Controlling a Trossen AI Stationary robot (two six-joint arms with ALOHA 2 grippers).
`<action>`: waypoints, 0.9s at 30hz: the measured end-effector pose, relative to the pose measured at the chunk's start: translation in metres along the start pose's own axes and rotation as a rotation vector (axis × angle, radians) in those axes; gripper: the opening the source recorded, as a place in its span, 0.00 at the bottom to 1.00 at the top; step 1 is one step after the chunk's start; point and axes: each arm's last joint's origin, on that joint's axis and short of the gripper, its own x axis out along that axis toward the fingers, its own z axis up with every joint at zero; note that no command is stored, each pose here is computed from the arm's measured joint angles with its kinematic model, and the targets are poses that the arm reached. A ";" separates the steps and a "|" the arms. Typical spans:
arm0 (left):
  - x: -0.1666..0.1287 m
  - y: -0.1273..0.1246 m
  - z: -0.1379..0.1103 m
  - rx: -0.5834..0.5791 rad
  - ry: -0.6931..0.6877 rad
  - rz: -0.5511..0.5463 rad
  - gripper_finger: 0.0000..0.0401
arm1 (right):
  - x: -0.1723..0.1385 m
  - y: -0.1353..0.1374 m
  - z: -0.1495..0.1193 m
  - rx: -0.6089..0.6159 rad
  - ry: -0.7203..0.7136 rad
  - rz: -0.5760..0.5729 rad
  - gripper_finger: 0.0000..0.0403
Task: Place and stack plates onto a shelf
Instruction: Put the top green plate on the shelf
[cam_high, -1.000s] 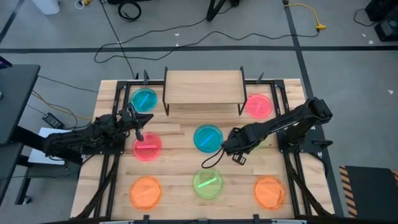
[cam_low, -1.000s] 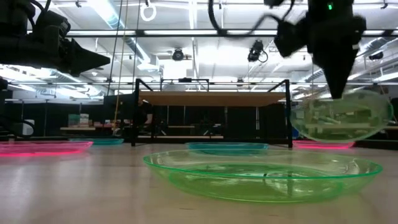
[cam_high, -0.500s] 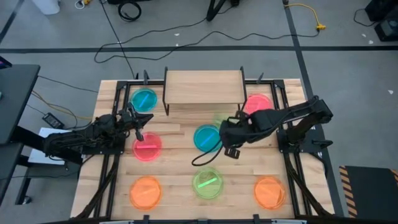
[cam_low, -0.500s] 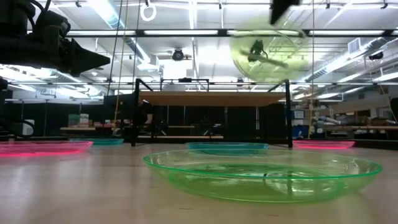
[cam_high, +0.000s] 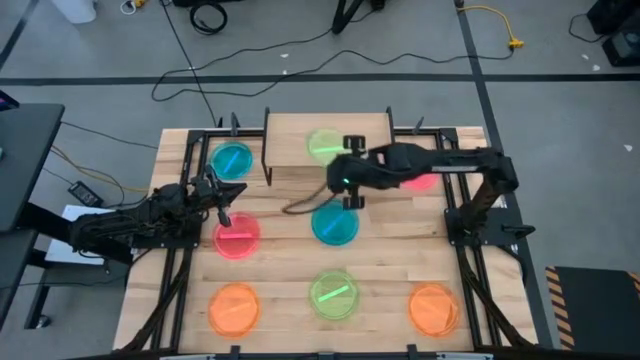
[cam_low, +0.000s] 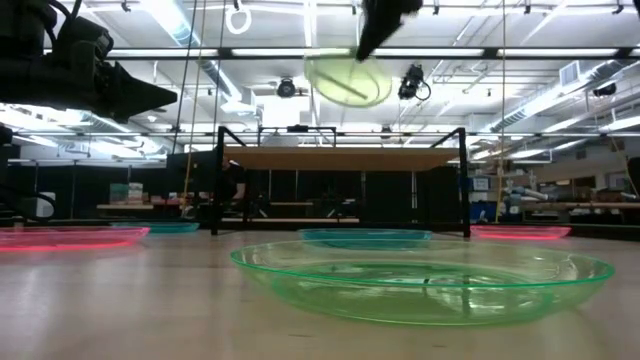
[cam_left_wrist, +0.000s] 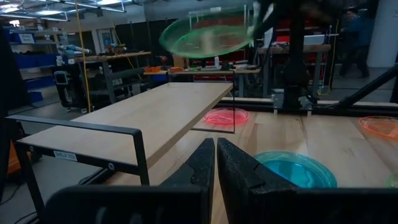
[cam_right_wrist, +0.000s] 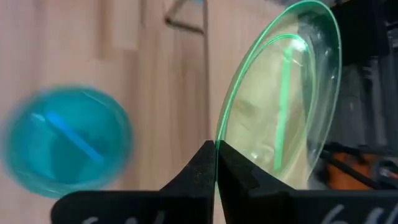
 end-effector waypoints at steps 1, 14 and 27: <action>0.000 0.000 0.000 0.000 -0.001 -0.002 0.07 | 0.010 -0.003 -0.001 -0.025 0.033 -0.004 0.04; 0.000 -0.001 0.000 0.001 -0.004 -0.043 0.07 | 0.095 -0.017 -0.025 -0.183 0.438 -0.014 0.04; 0.000 -0.001 0.000 0.001 -0.006 -0.043 0.07 | 0.090 -0.033 -0.042 0.002 0.445 -0.005 0.04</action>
